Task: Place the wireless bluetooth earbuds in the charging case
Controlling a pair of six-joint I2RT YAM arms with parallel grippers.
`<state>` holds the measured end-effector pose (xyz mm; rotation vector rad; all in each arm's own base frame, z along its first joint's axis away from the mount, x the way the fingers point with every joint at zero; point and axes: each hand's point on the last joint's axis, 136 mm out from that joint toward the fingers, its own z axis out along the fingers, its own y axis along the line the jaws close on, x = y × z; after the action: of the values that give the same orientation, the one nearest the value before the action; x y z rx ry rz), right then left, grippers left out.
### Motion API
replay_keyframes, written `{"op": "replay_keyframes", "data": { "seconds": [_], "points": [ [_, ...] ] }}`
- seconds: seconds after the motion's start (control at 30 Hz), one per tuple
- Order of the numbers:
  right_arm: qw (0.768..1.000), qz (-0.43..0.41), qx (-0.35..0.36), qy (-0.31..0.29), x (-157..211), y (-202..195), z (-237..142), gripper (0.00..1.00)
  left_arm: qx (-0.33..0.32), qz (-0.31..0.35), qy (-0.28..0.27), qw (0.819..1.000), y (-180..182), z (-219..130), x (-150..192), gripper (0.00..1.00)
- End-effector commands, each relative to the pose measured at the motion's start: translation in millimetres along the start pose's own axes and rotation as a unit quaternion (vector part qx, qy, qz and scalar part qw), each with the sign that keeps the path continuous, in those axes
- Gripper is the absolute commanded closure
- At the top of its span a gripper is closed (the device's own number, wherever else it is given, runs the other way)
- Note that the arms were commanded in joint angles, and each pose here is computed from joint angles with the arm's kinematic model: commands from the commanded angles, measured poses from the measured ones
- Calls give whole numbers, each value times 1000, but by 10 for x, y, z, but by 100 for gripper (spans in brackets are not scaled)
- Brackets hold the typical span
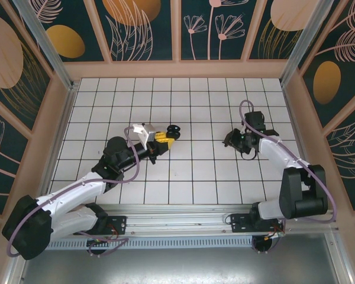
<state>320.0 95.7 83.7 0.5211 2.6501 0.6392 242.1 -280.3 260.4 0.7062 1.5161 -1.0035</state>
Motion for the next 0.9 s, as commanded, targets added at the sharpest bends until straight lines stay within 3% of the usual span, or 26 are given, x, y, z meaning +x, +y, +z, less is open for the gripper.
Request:
{"op": "replay_keyframes", "data": {
  "seconds": [0.0,0.13,0.33,0.63,0.87],
  "points": [
    [1000,-1,-13,-11,-92,67,88,72,18,7,-9,1000,-68,29,-50,98],
    [999,-11,39,-15,-306,-30,233,87,21,4,-6,1000,-61,56,-41,98],
    [995,-37,91,7,-476,-158,531,97,18,3,7,1000,-44,77,-3,98],
    [986,-100,119,52,-479,-84,890,100,8,24,18,1000,-4,94,23,98],
    [980,-128,134,73,-245,-62,918,100,11,33,28,999,2,141,24,98]
  ]
}}
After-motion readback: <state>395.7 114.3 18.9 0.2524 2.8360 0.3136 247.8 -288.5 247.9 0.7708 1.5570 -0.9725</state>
